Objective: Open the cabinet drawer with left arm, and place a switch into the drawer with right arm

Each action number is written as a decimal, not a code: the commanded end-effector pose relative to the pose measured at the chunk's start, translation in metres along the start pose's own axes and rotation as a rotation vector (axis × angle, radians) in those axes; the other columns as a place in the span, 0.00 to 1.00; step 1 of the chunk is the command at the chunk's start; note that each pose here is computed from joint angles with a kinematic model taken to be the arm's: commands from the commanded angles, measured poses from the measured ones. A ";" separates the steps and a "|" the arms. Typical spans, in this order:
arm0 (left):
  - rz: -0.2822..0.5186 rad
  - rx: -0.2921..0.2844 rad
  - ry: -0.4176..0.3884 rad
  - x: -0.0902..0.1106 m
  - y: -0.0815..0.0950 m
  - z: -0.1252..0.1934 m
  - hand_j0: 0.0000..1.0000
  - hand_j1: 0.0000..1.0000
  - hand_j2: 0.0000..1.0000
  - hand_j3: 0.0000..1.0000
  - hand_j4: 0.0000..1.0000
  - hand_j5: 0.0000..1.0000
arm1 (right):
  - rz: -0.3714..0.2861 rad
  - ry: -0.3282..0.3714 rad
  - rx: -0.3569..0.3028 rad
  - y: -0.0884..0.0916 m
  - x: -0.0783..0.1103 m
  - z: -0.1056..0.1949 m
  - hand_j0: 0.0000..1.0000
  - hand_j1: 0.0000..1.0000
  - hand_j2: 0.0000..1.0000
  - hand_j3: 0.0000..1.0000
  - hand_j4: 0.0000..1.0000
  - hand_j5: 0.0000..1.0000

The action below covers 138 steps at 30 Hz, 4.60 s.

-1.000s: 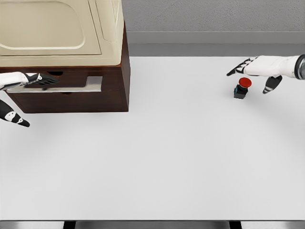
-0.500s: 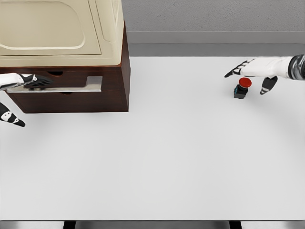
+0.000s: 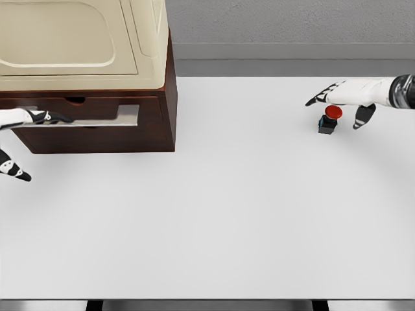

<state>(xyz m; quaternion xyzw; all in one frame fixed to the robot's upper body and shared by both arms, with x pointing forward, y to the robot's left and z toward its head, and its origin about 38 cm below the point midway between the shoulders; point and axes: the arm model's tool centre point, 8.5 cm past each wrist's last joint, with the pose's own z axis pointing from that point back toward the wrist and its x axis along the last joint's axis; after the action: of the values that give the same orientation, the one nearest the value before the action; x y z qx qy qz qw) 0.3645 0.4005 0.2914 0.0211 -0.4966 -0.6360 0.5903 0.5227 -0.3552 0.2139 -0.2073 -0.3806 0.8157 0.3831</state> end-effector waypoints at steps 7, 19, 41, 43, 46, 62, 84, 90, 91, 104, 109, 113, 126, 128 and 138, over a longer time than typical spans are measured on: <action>-0.030 -0.019 -0.017 0.003 -0.004 0.008 1.00 1.00 1.00 1.00 1.00 1.00 | -0.012 0.010 0.024 0.008 -0.002 -0.005 1.00 1.00 1.00 1.00 1.00 1.00; -0.102 -0.063 -0.081 0.007 -0.017 0.024 1.00 1.00 1.00 1.00 1.00 1.00 | -0.007 0.011 0.021 0.005 -0.002 -0.004 1.00 1.00 1.00 1.00 1.00 1.00; -0.179 -0.127 -0.149 0.003 -0.038 0.059 1.00 1.00 1.00 1.00 1.00 1.00 | -0.005 0.004 0.017 0.002 0.000 -0.007 0.77 0.77 0.77 0.77 0.77 0.77; -0.185 -0.133 -0.160 0.003 -0.040 0.061 1.00 1.00 1.00 1.00 1.00 1.00 | -0.005 0.004 0.017 0.002 0.000 -0.007 0.77 0.77 0.77 0.77 0.77 0.77; -0.180 -0.141 -0.145 0.001 -0.043 0.066 1.00 1.00 1.00 1.00 1.00 1.00 | -0.005 0.004 0.017 0.002 0.000 -0.007 0.77 0.77 0.77 0.77 0.77 0.77; -0.121 -0.085 -0.187 0.007 -0.034 0.070 1.00 1.00 1.00 1.00 1.00 1.00 | -0.012 0.007 0.025 0.006 -0.001 -0.007 0.77 0.77 0.77 0.77 0.77 0.77; -0.017 0.095 -0.271 0.036 0.016 0.074 1.00 1.00 1.00 1.00 1.00 1.00 | -0.017 0.003 0.026 0.007 0.000 -0.009 0.56 0.56 0.56 0.56 0.56 0.56; -0.041 0.085 -0.334 0.043 0.015 0.052 1.00 1.00 1.00 1.00 1.00 1.00 | -0.017 0.000 0.026 0.008 0.001 -0.011 0.52 0.52 0.52 0.52 0.52 0.52; -0.050 0.087 -0.351 0.045 0.015 0.052 1.00 1.00 1.00 1.00 1.00 1.00 | -0.017 -0.002 0.026 0.007 0.002 -0.011 0.51 0.51 0.51 0.51 0.51 0.51; -0.089 0.101 -0.397 0.047 0.016 0.059 1.00 1.00 1.00 1.00 1.00 1.00 | -0.027 -0.025 -0.014 -0.003 0.008 -0.014 0.37 0.37 0.37 0.37 0.37 0.37; -0.093 0.112 -0.395 0.044 0.018 0.062 1.00 1.00 1.00 1.00 1.00 1.00 | -0.038 -0.044 -0.069 -0.018 0.011 -0.010 0.37 0.37 0.37 0.37 0.37 0.37; -0.090 0.122 -0.364 0.037 0.020 0.068 1.00 1.00 1.00 1.00 1.00 1.00 | -0.018 -0.061 -0.119 -0.033 0.017 -0.005 0.35 0.35 0.35 0.35 0.35 0.35; -0.086 0.134 -0.341 0.032 0.023 0.074 1.00 1.00 1.00 1.00 1.00 1.00 | 0.126 -0.225 -0.264 -0.082 0.079 0.012 0.35 0.35 0.35 0.35 0.35 0.35; -0.086 0.134 -0.341 0.032 0.023 0.074 1.00 1.00 1.00 1.00 1.00 1.00 | 0.142 -0.240 -0.272 -0.085 0.086 0.012 0.35 0.35 0.35 0.35 0.35 0.35; -0.086 0.135 -0.338 0.032 0.023 0.075 1.00 1.00 1.00 1.00 1.00 1.00 | 0.268 -0.379 -0.341 -0.118 0.148 0.010 0.35 0.35 0.35 0.35 0.35 0.35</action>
<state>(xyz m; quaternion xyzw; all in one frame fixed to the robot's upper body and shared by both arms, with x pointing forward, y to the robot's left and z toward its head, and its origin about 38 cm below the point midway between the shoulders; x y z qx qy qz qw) 0.3258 0.4257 0.3612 -0.0247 -0.6269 -0.6236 0.4663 0.4837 -0.2063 0.3112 -0.1757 -0.5401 0.8074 0.1599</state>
